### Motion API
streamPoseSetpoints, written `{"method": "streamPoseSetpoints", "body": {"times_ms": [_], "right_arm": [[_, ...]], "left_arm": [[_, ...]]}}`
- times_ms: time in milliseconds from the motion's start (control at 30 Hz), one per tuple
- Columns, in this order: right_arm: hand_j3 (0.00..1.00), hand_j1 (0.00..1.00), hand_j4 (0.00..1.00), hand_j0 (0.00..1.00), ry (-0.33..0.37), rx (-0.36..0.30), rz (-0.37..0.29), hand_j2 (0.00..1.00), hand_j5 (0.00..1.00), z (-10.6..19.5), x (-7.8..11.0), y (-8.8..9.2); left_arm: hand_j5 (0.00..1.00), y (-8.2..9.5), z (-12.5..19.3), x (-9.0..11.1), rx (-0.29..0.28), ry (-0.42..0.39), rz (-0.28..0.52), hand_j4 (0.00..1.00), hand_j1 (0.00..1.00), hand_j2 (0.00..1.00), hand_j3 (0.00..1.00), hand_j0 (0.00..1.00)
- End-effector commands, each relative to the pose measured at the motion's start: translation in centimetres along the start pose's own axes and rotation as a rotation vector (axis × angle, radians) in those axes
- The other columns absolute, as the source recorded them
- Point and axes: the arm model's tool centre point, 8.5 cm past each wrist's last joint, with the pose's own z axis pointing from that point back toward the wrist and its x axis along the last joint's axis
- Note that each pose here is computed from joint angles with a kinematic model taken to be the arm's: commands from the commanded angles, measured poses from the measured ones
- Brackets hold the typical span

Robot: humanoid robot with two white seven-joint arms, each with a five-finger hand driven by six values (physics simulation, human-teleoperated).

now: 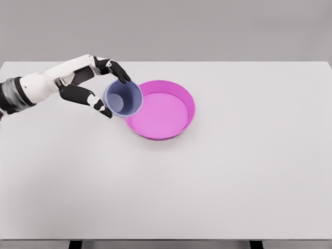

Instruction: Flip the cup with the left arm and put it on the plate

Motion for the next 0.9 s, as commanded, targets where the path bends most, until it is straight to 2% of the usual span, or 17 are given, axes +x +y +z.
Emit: {"method": "streamPoseSetpoints", "body": {"times_ms": [0,167,233,333,600,767,867], "right_arm": [[1.0,1.0,1.0,1.0,-0.001,0.0,-0.001,1.0,1.0,0.0,0.0,0.0],[1.0,1.0,1.0,1.0,0.0,0.0,0.0,1.0,1.0,0.0,0.0,0.0],[1.0,1.0,1.0,1.0,0.0,0.0,-0.001,1.0,1.0,0.0,0.0,0.0],[1.0,1.0,1.0,1.0,0.0,0.0,0.0,1.0,1.0,0.0,0.0,0.0],[1.0,1.0,1.0,1.0,0.0,0.0,0.0,1.0,1.0,0.0,0.0,0.0],[1.0,1.0,1.0,1.0,0.0,-0.001,0.0,1.0,1.0,0.0,0.0,0.0],[1.0,1.0,1.0,1.0,0.0,-0.001,0.0,1.0,1.0,0.0,0.0,0.0]], "left_arm": [[0.49,-0.1,-0.7,0.0,0.019,-0.033,0.081,0.49,0.49,0.49,0.49,0.49],[0.49,-0.4,-2.7,-0.6,0.03,-0.062,0.181,0.49,0.49,0.49,0.49,0.49],[0.49,-0.7,-3.9,-1.6,0.044,-0.066,0.27,0.49,0.49,0.49,0.49,0.49],[0.49,-1.4,-5.7,-2.3,0.048,-0.094,0.339,0.49,0.49,0.49,0.49,0.49],[0.49,-2.2,-8.8,-4.3,0.085,-0.142,0.435,0.49,0.49,0.49,0.49,0.49],[0.49,-3.1,-10.0,-5.1,0.121,-0.209,0.482,0.49,0.49,0.49,0.49,0.49],[0.49,-2.6,-9.2,-6.2,0.179,-0.235,0.469,0.49,0.49,0.49,0.49,0.49]]}}
